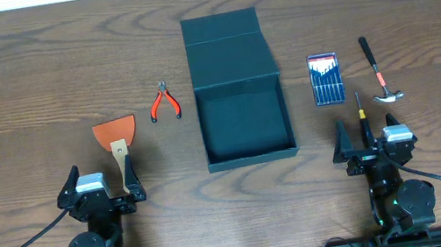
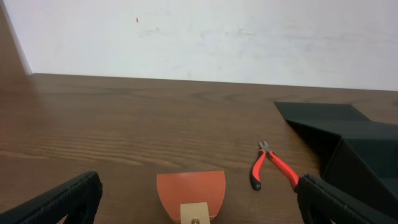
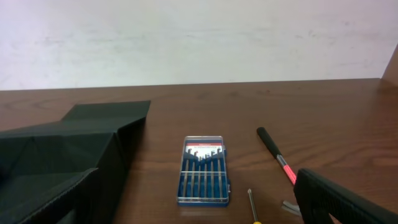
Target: Pack container
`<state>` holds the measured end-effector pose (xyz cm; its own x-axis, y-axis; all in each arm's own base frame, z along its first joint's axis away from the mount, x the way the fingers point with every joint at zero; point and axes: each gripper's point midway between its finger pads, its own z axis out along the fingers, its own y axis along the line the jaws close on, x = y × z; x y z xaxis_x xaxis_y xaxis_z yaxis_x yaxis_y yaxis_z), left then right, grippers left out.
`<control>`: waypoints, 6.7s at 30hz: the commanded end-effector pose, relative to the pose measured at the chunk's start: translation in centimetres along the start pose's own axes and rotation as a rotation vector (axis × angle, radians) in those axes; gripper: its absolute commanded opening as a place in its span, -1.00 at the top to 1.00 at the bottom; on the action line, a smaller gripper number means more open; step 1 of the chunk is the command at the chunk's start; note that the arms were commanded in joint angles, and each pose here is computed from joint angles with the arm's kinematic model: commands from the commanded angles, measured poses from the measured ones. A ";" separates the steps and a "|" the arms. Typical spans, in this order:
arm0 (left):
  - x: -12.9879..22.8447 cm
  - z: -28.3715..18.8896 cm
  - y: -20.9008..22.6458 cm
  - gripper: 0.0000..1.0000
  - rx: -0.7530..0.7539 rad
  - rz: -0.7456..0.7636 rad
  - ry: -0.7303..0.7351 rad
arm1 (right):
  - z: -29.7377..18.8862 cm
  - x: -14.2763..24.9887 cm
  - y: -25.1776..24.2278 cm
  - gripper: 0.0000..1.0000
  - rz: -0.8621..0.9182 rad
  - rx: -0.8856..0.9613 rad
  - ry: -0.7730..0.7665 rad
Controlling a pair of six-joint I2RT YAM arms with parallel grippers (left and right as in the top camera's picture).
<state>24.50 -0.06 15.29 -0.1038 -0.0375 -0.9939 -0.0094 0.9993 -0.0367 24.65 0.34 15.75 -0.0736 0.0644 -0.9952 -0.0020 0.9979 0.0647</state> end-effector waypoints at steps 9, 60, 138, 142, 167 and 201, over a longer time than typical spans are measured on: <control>1.7 0.1 0.2 -0.97 -0.006 0.015 0.056 | 0.0 0.0 -0.2 -0.99 -0.011 0.008 -0.001; 1.7 0.1 0.2 -0.97 -0.006 0.015 0.056 | 15.1 -8.2 -1.5 -0.98 -0.134 -0.005 0.904; 1.7 0.1 0.2 -0.97 -0.006 0.015 0.056 | 19.7 16.6 -1.3 -0.98 -0.021 0.241 1.377; 1.7 0.1 0.2 -0.97 -0.006 0.015 0.056 | 19.7 16.7 -1.3 -0.99 -0.012 0.249 1.378; 1.7 0.1 0.2 -0.97 -0.006 0.015 0.056 | 16.2 16.8 -4.2 -0.99 0.018 0.304 1.516; 1.8 0.1 0.2 -0.97 -0.006 0.015 0.056 | 18.0 17.0 -0.9 -0.98 0.026 0.187 1.457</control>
<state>24.48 -0.12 15.28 -0.1066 -0.0370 -0.9936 -0.0060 0.9993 -0.0366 42.40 0.12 -0.32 -0.9895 0.1150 -0.0876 0.1167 0.9931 -0.0146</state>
